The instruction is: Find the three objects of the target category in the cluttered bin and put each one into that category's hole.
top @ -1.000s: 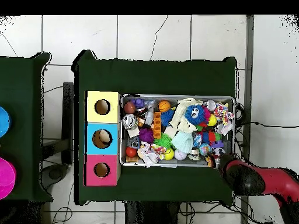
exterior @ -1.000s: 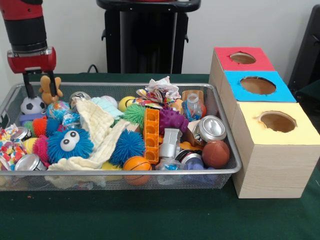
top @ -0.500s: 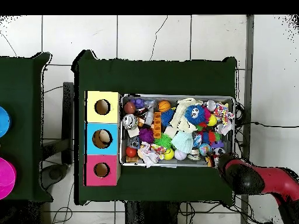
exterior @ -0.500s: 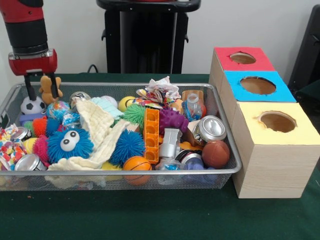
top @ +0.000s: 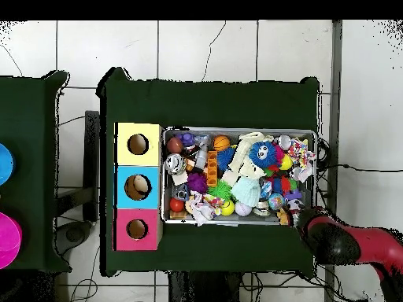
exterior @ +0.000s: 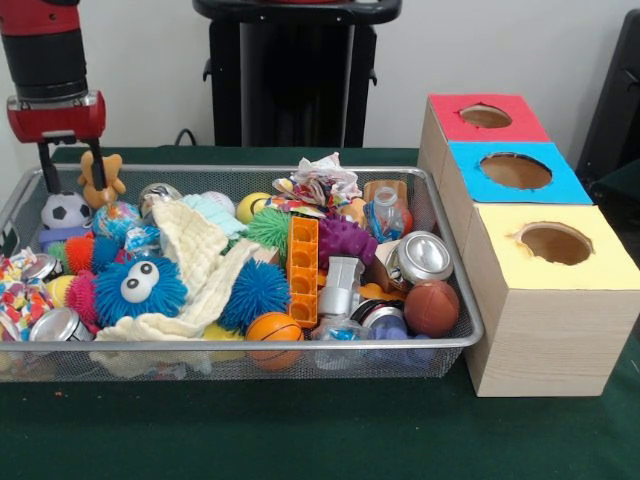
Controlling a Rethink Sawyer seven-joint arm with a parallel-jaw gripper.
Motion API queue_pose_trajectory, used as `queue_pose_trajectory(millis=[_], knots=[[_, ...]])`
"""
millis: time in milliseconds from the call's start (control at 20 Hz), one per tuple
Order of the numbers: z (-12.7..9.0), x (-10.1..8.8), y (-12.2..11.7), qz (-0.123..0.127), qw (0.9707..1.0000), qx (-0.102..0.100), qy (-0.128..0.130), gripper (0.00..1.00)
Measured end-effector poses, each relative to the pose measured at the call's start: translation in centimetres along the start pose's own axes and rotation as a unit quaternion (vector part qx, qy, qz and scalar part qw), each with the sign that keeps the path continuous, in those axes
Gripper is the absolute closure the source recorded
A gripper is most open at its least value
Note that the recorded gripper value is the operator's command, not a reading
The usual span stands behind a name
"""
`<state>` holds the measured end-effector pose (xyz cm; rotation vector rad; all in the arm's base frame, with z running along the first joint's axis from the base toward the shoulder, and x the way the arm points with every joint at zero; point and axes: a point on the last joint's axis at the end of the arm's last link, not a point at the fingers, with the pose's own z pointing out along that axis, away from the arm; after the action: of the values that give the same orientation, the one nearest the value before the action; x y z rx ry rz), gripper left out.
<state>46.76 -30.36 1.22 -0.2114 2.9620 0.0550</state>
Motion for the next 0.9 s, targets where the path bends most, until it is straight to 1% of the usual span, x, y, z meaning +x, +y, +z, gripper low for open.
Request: queue_pose_trajectory(millis=[300, 500, 650, 900], knots=[[-0.1, 0.9, 0.3, -0.002, 1.0000, -0.002, 0.005, 0.00], [0.2, 1.7, 0.8, -0.015, 0.9998, 0.000, 0.009, 0.00], [0.4, 1.8, 0.8, -0.026, 0.9996, 0.006, 0.001, 0.00], [0.6, 1.8, 0.8, -0.036, 0.9992, 0.014, -0.012, 0.00]])
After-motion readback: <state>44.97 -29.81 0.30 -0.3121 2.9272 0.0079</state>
